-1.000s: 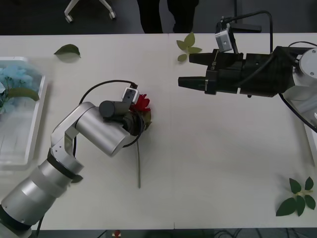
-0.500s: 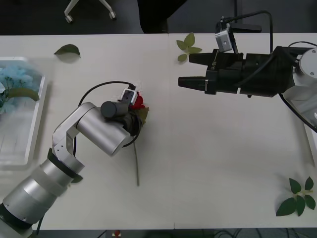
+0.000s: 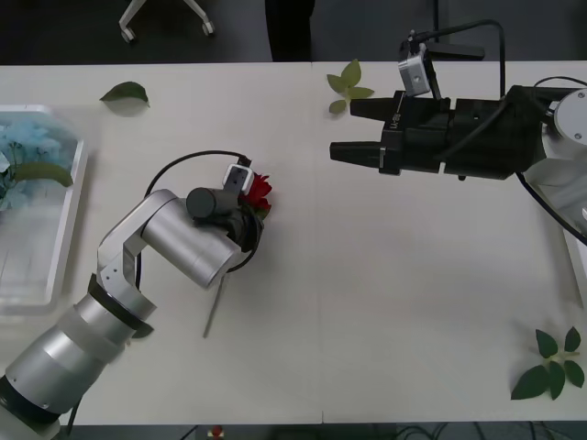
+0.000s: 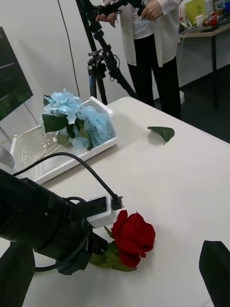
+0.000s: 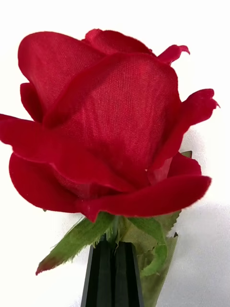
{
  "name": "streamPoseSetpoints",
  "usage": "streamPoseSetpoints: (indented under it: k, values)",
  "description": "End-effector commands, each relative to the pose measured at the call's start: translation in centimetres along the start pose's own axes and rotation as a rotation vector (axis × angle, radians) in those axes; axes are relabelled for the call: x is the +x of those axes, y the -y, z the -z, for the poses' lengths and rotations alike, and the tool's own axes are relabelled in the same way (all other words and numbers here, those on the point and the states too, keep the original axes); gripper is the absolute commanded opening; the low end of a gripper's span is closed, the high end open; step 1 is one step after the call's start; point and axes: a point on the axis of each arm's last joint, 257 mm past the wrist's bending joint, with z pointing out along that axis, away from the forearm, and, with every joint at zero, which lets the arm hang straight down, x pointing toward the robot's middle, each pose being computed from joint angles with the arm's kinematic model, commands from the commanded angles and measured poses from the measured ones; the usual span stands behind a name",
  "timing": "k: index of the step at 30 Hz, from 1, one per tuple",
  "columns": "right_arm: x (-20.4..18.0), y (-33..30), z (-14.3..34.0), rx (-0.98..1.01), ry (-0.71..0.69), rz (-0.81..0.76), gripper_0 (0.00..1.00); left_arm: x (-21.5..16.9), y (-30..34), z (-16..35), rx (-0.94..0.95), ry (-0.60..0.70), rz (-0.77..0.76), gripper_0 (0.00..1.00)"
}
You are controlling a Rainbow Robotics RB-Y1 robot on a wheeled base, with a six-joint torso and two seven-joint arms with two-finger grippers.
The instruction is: Place the red flowers into the right box and the blue flowers into the left box. If a person shows an open palm, hand one flower to the person first, then continue sorting.
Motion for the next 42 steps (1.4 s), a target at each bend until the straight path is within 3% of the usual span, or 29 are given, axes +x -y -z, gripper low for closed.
streamPoseSetpoints:
  k: [1,6,20,32,42]
  values:
    - [-1.6,0.2,0.5,0.002,0.005,0.073,1.0,-2.0,1.3,0.4,0.012,0.041,-0.057,0.0]
    - [-1.6,0.2,0.6,0.003,0.005,0.072,1.0,-2.9,1.2,1.0,0.021,0.055,-0.038,0.0]
    - [-1.2,0.7,1.3,0.018,-0.007,0.064,1.0,-6.4,-0.1,8.6,0.137,0.035,0.075,0.0]
    - [-0.8,1.7,2.4,0.029,-0.021,0.048,1.0,-13.3,-0.2,15.9,0.461,0.296,0.129,0.0]
    - [-0.5,2.3,3.1,0.04,-0.036,0.038,1.0,-15.6,0.1,23.3,0.769,0.493,0.132,0.0]
